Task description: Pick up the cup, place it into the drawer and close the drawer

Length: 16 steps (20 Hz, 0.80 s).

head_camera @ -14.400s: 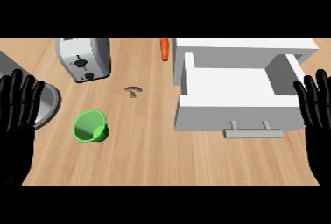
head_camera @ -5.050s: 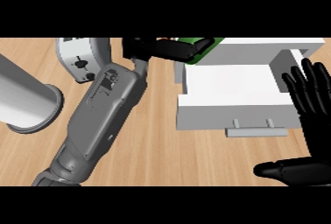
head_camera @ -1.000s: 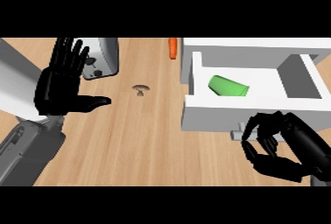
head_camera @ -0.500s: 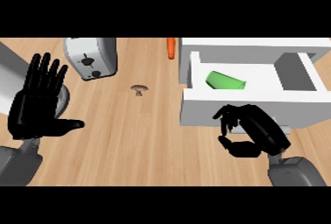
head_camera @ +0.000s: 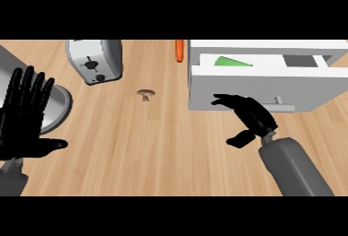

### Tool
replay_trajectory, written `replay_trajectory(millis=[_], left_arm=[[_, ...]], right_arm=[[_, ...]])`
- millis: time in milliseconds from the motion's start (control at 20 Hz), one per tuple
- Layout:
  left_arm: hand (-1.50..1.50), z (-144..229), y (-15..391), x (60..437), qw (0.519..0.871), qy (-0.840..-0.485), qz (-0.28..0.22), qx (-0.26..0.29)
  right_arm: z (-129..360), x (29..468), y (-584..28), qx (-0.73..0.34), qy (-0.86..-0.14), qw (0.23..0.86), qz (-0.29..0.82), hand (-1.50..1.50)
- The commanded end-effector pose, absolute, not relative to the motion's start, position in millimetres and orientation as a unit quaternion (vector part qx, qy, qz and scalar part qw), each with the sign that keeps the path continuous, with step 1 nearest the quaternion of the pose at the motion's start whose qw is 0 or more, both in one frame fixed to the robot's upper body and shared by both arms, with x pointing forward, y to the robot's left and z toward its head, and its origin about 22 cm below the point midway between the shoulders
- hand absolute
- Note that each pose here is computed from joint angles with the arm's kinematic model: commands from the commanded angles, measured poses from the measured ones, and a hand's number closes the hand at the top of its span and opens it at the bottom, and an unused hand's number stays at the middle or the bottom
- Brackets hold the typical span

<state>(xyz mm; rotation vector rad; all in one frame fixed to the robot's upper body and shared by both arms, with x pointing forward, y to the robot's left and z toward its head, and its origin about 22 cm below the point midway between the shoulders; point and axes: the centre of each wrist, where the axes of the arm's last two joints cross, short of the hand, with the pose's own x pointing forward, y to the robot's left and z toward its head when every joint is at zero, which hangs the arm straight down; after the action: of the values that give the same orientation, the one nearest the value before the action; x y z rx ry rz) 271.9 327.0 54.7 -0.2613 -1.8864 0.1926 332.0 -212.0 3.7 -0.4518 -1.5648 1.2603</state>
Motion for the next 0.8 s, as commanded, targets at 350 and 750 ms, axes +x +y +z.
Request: replay_trajectory(millis=[350,750], left_arm=[[-1.5,30.1,350.9,258.5,0.579,-0.802,0.088,-0.121],[-1.5,54.5,353.7,266.1,0.573,-0.805,0.077,-0.131]], right_arm=[[-25.9,384.5,-216.3,-0.161,-0.645,0.549,0.507,-1.5],[5.8,414.5,-260.1,-0.158,-0.625,0.564,0.515,-1.5]])
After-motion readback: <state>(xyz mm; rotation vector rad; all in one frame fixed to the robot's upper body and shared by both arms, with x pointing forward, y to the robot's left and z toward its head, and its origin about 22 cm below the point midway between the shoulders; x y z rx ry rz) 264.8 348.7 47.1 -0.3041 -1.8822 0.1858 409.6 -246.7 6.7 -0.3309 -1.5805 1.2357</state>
